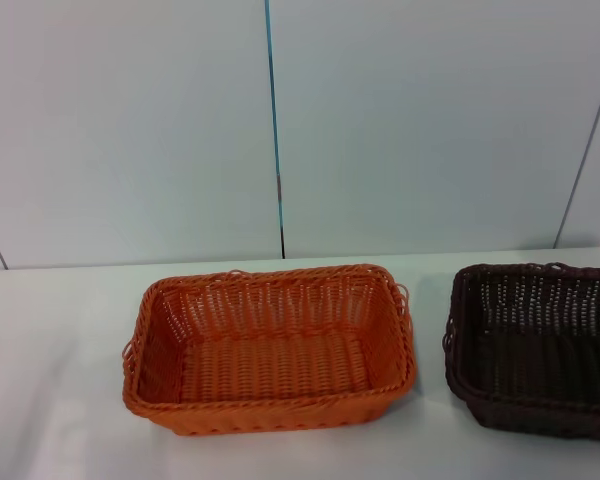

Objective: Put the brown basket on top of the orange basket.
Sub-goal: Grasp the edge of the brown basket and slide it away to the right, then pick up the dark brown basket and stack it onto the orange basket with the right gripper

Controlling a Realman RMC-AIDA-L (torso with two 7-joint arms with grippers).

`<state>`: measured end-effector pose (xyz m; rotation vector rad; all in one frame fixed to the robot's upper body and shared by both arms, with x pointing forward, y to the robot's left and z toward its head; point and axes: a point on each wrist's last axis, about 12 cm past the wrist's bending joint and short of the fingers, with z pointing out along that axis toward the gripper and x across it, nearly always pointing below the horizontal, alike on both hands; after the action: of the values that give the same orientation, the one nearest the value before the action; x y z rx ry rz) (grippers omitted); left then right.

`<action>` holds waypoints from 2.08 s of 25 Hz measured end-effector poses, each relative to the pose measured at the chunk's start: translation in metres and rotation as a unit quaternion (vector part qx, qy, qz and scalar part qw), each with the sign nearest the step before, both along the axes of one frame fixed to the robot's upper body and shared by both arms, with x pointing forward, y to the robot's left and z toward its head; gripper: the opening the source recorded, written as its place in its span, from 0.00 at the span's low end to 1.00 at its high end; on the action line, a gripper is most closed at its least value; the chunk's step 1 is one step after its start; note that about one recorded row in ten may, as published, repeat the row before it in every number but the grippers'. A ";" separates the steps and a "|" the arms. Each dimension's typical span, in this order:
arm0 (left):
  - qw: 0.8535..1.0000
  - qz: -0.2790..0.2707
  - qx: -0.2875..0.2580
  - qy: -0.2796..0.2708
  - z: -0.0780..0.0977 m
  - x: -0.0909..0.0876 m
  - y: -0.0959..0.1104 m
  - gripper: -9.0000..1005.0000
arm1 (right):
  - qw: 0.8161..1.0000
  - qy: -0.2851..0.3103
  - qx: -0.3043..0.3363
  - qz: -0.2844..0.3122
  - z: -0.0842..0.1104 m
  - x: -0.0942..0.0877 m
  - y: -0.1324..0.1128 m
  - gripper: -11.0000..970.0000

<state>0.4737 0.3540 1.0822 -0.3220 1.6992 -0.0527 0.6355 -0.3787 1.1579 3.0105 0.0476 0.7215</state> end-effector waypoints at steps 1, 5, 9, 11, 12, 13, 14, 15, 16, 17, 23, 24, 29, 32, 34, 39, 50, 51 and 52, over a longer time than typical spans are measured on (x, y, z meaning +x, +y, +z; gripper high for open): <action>1.000 0.001 -0.001 0.001 -0.001 -0.002 -0.001 0.91 | 1.000 0.003 0.003 -0.003 0.003 -0.001 -0.001 0.20; 1.000 0.001 0.000 0.002 -0.002 -0.003 -0.002 0.91 | 1.000 0.004 0.013 -0.017 0.022 -0.005 -0.009 0.19; 1.000 0.001 0.002 0.006 -0.005 -0.004 -0.004 0.90 | 0.999 -0.005 0.016 -0.028 0.040 -0.010 -0.018 0.18; 1.000 0.001 0.002 0.006 -0.006 -0.003 -0.006 0.90 | 0.999 -0.014 0.021 -0.037 0.047 -0.011 -0.023 0.18; 1.000 0.002 0.002 0.007 -0.007 -0.003 -0.007 0.90 | 0.999 -0.019 0.025 -0.042 0.050 -0.012 -0.026 0.18; 1.000 0.002 0.002 0.007 -0.007 -0.003 -0.008 0.90 | 0.998 -0.025 0.030 -0.047 0.052 -0.012 -0.028 0.17; 1.000 0.003 0.002 0.007 -0.008 -0.003 -0.009 0.90 | 0.998 -0.029 0.033 -0.050 0.053 -0.013 -0.029 0.17; 1.000 0.003 0.003 0.008 -0.008 -0.003 -0.010 0.90 | 0.997 -0.032 0.037 -0.052 0.054 -0.013 -0.031 0.17; 1.000 0.003 0.004 0.009 -0.009 -0.003 -0.010 0.90 | 0.997 -0.034 0.039 -0.054 0.054 -0.014 -0.031 0.16; 1.000 0.003 0.004 0.009 -0.009 -0.004 -0.010 0.90 | 0.997 -0.035 0.042 -0.054 0.054 -0.014 -0.031 0.16; 1.000 0.005 0.004 0.010 -0.010 -0.004 -0.010 0.90 | 0.990 -0.066 0.114 -0.057 0.054 -0.017 -0.032 0.15; 1.000 0.005 0.004 0.009 -0.010 -0.004 -0.010 0.90 | 0.988 -0.070 0.126 -0.055 0.053 -0.018 -0.032 0.15; 1.000 0.005 0.004 0.008 -0.009 -0.003 -0.010 0.90 | 0.978 -0.090 0.182 -0.045 0.051 -0.021 -0.030 0.16; 1.000 0.004 0.005 0.008 -0.008 -0.002 -0.010 0.90 | 0.975 -0.097 0.194 -0.045 0.049 -0.023 -0.031 0.16; 1.000 0.004 0.005 0.008 -0.007 -0.002 -0.009 0.90 | 0.974 -0.101 0.198 -0.049 0.050 -0.024 -0.033 0.16; 1.000 0.008 0.006 0.010 -0.008 -0.005 -0.007 0.90 | 0.967 -0.117 0.221 -0.057 0.055 -0.027 -0.038 0.16; 1.000 0.011 0.011 0.020 -0.010 -0.005 -0.004 0.90 | 0.956 -0.137 0.257 -0.045 0.057 -0.019 -0.018 0.16; 1.000 0.009 0.015 0.022 -0.010 -0.004 -0.005 0.90 | 0.955 -0.139 0.258 -0.042 0.056 -0.015 -0.012 0.16; 0.999 0.007 0.020 0.025 -0.010 -0.003 -0.005 0.90 | 0.955 -0.142 0.258 -0.038 0.056 -0.010 -0.006 0.16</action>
<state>0.4702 0.3485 1.0727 -0.3068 1.7453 0.0005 0.6250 -0.3849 1.2142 3.3085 -0.3159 1.3357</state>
